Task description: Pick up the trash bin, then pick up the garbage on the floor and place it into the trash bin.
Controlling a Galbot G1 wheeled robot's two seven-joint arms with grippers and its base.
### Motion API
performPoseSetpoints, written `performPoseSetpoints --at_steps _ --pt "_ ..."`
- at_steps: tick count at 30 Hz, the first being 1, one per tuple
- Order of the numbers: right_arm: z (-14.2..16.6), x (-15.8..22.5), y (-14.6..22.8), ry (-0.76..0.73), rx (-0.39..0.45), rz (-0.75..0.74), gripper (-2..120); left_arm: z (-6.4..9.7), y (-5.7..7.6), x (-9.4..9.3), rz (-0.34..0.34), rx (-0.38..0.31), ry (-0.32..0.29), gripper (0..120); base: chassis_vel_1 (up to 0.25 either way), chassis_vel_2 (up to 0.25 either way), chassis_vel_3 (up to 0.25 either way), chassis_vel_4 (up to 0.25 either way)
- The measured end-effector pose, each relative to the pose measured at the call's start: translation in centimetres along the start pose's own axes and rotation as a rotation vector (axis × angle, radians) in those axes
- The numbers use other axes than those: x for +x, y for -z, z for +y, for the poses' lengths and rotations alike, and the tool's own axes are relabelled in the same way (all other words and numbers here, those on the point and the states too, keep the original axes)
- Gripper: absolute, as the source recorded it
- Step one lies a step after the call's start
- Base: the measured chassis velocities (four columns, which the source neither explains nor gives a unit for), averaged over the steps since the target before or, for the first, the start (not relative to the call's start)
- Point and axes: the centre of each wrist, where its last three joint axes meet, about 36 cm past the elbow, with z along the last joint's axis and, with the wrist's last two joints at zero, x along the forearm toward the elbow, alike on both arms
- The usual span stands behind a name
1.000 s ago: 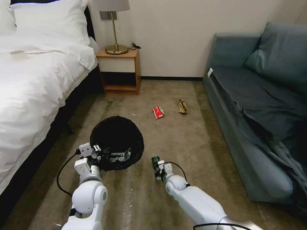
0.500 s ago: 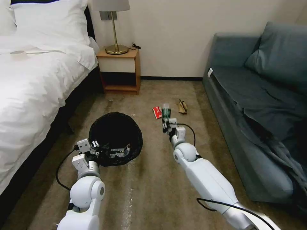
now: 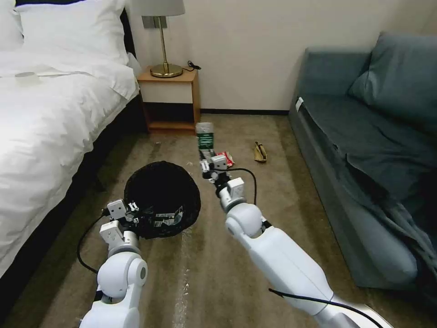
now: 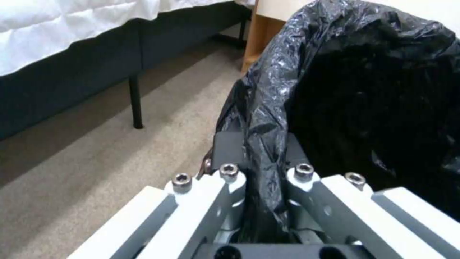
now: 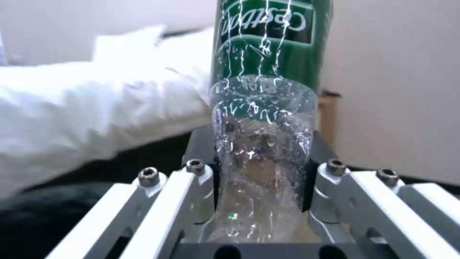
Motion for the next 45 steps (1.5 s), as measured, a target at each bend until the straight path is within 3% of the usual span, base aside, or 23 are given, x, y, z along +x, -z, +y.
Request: performPoseSetpoints --at_steps 11,25,28,35,38,45 --pt "3.8 1.2 -0.9 0.137 -0.003 -0.02 25 -0.7 -0.2 0.0 0.007 0.005 -0.016 4 0.0 0.0 0.0 0.0" --pt "6.9 5.1 -6.3 0.251 0.034 0.068 25 -1.5 0.1 0.4 0.038 0.05 -0.036 4 0.0 0.0 0.0 0.0" --pt "7.0 6.1 -7.3 0.267 0.035 0.087 42 -1.3 0.3 0.6 0.036 0.048 -0.036 4 0.0 0.0 0.0 0.0" --pt "6.7 5.7 -7.1 0.276 0.043 0.079 61 -1.2 0.5 0.7 0.032 0.049 -0.034 4 0.0 0.0 0.0 0.0" --pt "6.7 5.7 -7.0 0.278 0.043 0.08 77 -1.2 0.6 0.8 0.031 0.049 -0.032 4 0.0 0.0 0.0 0.0" --pt "6.1 5.4 -6.5 0.262 0.043 0.065 93 -1.1 0.6 0.7 0.029 0.049 -0.028 4 0.0 0.0 0.0 0.0"
